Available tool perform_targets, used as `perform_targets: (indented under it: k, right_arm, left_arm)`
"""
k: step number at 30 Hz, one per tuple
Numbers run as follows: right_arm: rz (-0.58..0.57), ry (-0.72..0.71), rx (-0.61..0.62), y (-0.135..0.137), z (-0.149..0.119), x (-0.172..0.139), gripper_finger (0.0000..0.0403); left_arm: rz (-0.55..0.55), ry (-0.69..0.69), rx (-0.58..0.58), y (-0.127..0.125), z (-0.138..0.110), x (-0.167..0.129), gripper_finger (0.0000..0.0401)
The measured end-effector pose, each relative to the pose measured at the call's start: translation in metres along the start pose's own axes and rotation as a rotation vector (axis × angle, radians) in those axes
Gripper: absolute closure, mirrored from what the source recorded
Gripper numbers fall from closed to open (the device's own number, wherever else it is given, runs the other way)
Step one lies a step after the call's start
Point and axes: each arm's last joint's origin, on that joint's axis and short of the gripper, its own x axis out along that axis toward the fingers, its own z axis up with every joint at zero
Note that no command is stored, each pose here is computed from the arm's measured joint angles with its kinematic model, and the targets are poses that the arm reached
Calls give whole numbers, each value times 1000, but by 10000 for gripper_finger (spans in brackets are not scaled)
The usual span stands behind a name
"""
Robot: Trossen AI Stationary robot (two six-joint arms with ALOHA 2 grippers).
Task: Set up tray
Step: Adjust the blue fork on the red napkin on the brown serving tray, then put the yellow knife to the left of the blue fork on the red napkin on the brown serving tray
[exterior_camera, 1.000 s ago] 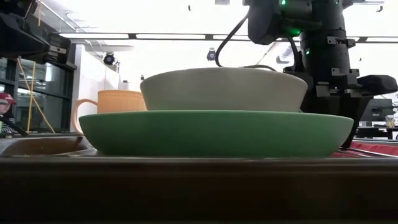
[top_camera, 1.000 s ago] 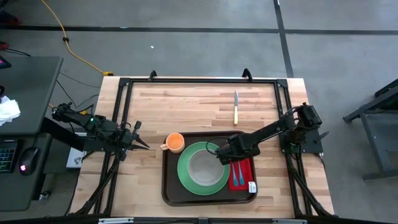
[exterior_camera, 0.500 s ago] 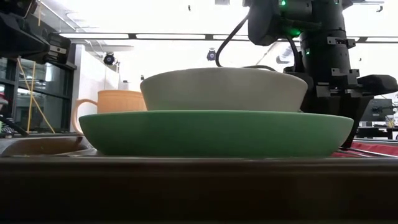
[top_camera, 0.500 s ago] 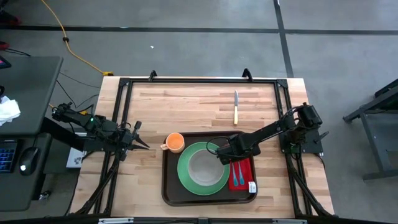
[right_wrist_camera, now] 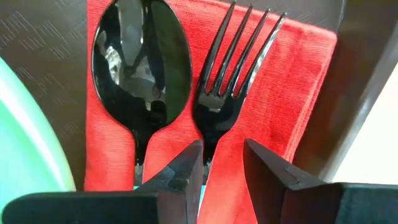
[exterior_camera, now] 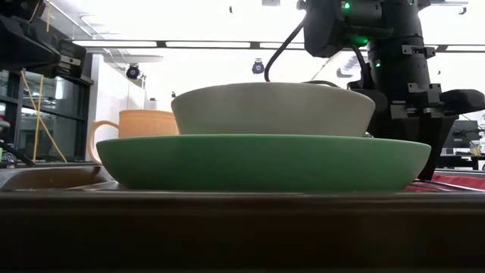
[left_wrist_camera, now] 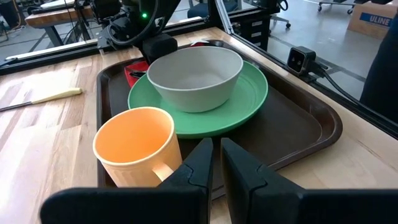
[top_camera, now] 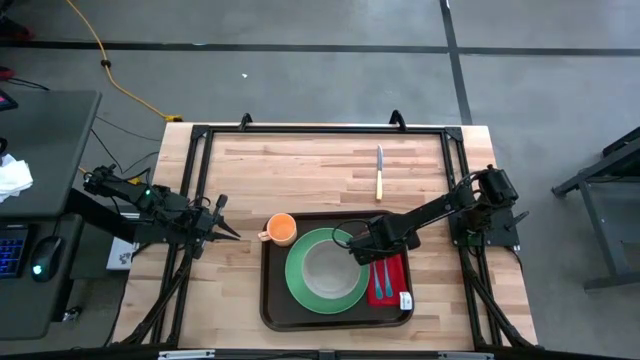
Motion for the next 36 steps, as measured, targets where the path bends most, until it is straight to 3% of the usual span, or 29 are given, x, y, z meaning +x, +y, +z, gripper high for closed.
perform_targets:
  k: [9, 18, 25, 36]
  right_arm:
    - [38, 18, -3, 1, -1, -4, 308]
    - [103, -80, 29, -29, 9, -54, 308]
    - [199, -262, 51, -55, 36, -90, 308]
    - [231, -343, 57, -81, 98, -108, 308]
  left_arm:
    - [0, 0, 0, 0, 0, 0, 339]
    - [0, 0, 0, 0, 0, 0, 339]
    - [1, -1, 0, 0, 0, 0, 339]
    - [1, -2, -18, 0, 0, 0, 339]
